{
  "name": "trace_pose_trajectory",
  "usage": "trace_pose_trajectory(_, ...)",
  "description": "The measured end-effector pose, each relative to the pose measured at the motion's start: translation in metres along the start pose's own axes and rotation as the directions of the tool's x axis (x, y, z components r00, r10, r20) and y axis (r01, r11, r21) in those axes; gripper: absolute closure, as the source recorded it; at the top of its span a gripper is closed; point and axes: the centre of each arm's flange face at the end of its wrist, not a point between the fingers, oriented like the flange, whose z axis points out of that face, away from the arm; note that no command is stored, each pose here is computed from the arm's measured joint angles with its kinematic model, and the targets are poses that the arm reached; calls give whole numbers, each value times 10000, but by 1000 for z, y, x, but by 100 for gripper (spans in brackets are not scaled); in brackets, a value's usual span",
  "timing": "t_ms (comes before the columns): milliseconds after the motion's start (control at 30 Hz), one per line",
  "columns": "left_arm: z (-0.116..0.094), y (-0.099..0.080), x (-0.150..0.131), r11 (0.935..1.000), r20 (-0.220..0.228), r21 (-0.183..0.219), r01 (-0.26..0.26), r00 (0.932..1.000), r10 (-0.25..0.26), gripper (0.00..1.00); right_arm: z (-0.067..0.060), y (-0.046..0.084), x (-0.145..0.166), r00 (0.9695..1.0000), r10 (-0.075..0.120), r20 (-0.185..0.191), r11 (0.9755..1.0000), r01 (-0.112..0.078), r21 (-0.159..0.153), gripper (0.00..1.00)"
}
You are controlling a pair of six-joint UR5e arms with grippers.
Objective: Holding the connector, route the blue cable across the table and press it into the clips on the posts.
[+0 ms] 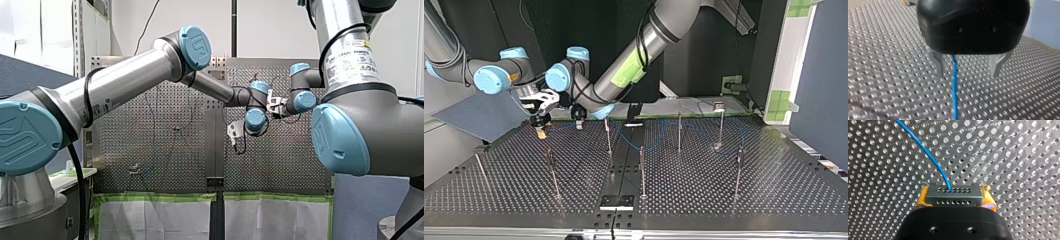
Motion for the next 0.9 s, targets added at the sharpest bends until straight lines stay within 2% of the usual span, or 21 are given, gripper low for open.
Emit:
trace_pose_trajectory(33,0,-2,-1,10000,49,31,27,10000,-28,72,0,0,0,10000,1,1,10000,-1,-2,100)
trace_pose_trajectory(67,0,-3,-1,10000,108,64,64,9999,-65,98,0,1,0,10000,2,0,10000,-2,-5,100)
trace_pose_trajectory(233,0,-4,-2,9998,199,40,169,9997,-170,98,0,3,0,10000,12,9,10000,-12,-37,100)
trace_pose_trajectory(567,-1,20,10,9964,42,-844,18,10000,-14,98,1,3,6,10000,-20,28,10000,20,45,100)
trace_pose_trajectory(767,-3,21,8,9955,-14,-948,7,10000,-8,98,-3,0,22,10000,-18,67,10000,17,47,100)
trace_pose_trajectory(900,-10,17,-7,9954,-8,-960,48,10000,-49,98,-10,-5,39,9999,69,-112,9999,-68,81,100)
